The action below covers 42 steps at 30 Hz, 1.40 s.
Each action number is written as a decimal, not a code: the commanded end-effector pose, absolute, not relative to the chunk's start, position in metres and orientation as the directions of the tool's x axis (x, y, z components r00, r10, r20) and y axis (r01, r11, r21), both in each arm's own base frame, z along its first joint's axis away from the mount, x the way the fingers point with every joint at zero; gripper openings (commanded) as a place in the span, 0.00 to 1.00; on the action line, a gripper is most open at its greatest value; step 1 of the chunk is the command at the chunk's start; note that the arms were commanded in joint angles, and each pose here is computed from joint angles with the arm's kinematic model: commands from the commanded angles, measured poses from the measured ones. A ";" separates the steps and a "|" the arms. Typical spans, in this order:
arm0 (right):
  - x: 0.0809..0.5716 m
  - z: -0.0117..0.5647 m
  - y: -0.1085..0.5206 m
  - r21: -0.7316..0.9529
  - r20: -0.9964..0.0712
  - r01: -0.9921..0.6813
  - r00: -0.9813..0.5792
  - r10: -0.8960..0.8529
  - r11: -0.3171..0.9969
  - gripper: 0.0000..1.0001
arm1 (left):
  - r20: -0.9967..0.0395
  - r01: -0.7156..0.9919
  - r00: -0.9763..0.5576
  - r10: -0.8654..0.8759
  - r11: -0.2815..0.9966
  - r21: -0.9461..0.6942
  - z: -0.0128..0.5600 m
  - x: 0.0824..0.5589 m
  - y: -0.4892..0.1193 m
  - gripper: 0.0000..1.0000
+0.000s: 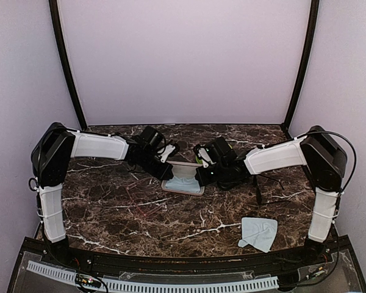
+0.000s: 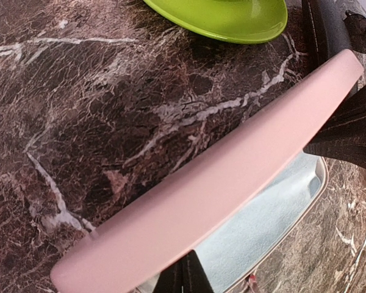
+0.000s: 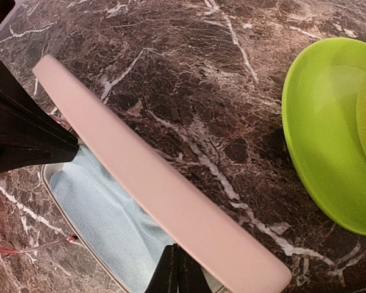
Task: Organize the sunglasses
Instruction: Place the folded cleaning cloth in the sunglasses case.
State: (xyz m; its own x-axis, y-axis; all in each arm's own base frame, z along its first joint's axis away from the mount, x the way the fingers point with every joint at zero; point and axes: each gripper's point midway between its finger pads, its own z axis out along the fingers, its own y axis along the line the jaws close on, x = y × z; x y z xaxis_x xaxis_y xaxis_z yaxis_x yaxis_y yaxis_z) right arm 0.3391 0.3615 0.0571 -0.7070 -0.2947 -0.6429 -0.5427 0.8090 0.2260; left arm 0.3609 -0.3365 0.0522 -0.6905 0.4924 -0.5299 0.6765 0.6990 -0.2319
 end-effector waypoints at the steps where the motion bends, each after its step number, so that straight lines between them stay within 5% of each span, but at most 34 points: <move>1: 0.344 0.066 0.361 0.217 -0.665 -0.551 -0.688 -0.291 0.805 0.04 | -0.549 0.673 -0.689 0.474 0.699 -0.240 0.067 0.364 -0.336 0.07; 25: 0.328 0.084 0.344 0.208 -0.676 -0.542 -0.681 -0.281 0.814 0.27 | -0.609 0.654 -0.673 0.419 0.723 -0.224 0.099 0.356 -0.323 0.44; 35: 0.314 0.085 0.331 0.213 -0.668 -0.521 -0.695 -0.266 0.826 0.54 | -0.620 0.620 -0.685 0.383 0.753 -0.219 0.101 0.345 -0.308 0.62; 42: 0.309 0.068 0.321 0.222 -0.630 -0.462 -0.740 -0.235 0.859 0.52 | -0.626 0.588 -0.693 0.357 0.782 -0.205 0.103 0.330 -0.287 0.63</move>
